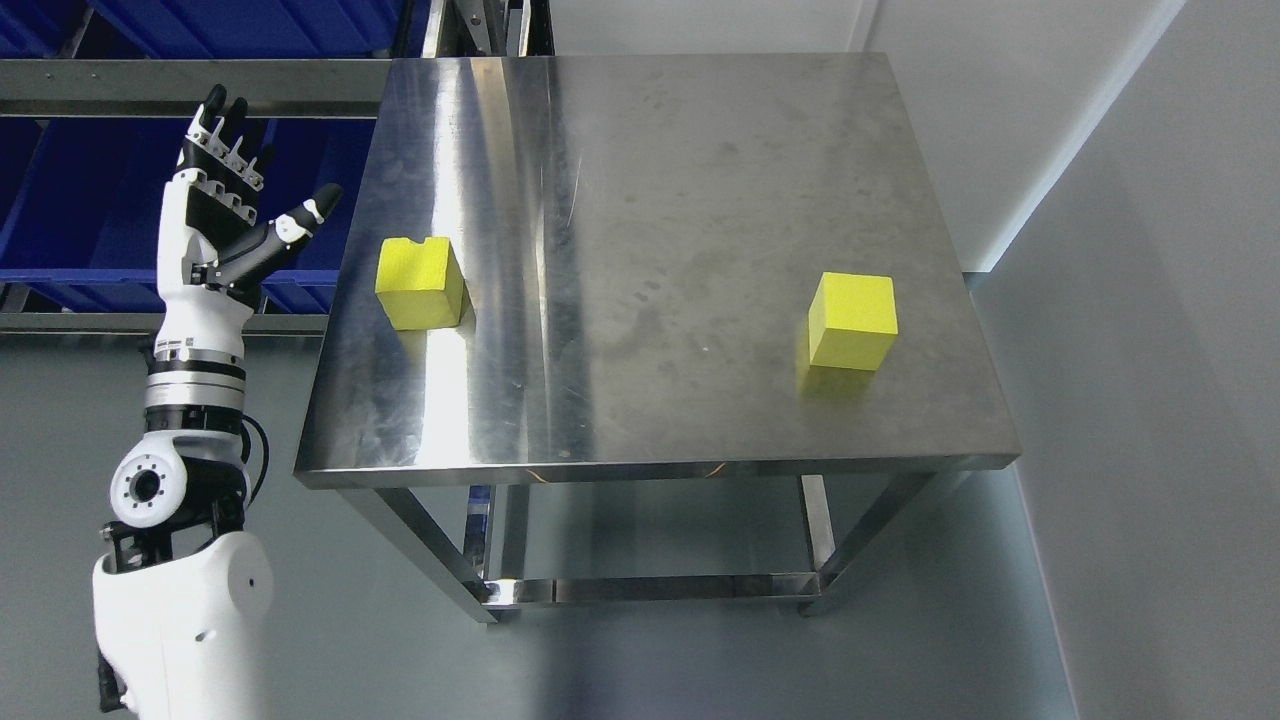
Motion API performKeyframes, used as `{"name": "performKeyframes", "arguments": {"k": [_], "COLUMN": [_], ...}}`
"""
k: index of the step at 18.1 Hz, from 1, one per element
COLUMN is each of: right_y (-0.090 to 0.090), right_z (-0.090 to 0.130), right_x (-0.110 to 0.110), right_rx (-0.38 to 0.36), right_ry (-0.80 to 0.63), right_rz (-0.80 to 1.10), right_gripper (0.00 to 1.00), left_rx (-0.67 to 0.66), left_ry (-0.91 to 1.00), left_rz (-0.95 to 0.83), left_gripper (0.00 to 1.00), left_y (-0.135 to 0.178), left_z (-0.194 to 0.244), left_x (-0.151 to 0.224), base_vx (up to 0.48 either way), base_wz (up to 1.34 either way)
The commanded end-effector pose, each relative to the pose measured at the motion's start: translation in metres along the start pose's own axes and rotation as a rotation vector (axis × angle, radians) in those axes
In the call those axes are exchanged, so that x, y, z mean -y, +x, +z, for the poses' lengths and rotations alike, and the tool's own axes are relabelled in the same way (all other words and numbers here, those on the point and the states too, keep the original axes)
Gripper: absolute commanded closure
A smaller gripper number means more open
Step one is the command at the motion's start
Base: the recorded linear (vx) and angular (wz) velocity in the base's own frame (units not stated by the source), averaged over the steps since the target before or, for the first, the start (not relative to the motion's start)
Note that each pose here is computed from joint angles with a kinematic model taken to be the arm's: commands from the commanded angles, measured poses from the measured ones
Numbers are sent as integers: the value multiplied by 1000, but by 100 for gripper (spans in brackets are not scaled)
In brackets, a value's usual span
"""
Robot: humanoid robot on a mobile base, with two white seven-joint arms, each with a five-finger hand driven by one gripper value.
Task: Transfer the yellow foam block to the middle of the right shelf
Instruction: 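Lower the raised left hand toward the nearer yellow foam cube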
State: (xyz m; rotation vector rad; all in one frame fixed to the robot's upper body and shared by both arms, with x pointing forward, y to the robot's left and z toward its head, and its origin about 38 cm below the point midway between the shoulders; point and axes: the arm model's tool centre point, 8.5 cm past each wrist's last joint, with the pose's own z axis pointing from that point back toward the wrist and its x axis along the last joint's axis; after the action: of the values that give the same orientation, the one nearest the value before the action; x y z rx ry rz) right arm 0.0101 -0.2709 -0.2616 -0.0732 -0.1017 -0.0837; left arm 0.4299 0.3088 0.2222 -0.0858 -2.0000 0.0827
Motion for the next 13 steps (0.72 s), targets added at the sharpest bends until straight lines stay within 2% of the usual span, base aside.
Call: {"name": "performKeyframes", "arguments": {"k": [1, 5, 7, 10, 13], "right_y": [8, 8, 8, 9, 9], "right_z": [-1, -1, -1, -1, -1], "right_x": [11, 11, 11, 11, 11], "right_rx": [20, 20, 20, 21, 21], "right_ry": [-17, -17, -17, -17, -17], "right_rz": [2, 2, 2, 2, 2], "right_gripper": [0, 0, 0, 0, 0], "left_rx": [29, 31, 27, -8, -69], "left_ry": [-3, -27, -103, -239, -297], "left_rz": [-26, -98, -159, -255, -354], "left_gripper": [0, 0, 0, 0, 0], "left_y": [13, 22, 28, 23, 27], "left_z": [-2, -2, 0, 26, 33], "left_x": [-6, -23, -32, -47, -71], "base_vx": [0, 0, 0, 0, 0], "base_wz": [0, 0, 0, 0, 0]}}
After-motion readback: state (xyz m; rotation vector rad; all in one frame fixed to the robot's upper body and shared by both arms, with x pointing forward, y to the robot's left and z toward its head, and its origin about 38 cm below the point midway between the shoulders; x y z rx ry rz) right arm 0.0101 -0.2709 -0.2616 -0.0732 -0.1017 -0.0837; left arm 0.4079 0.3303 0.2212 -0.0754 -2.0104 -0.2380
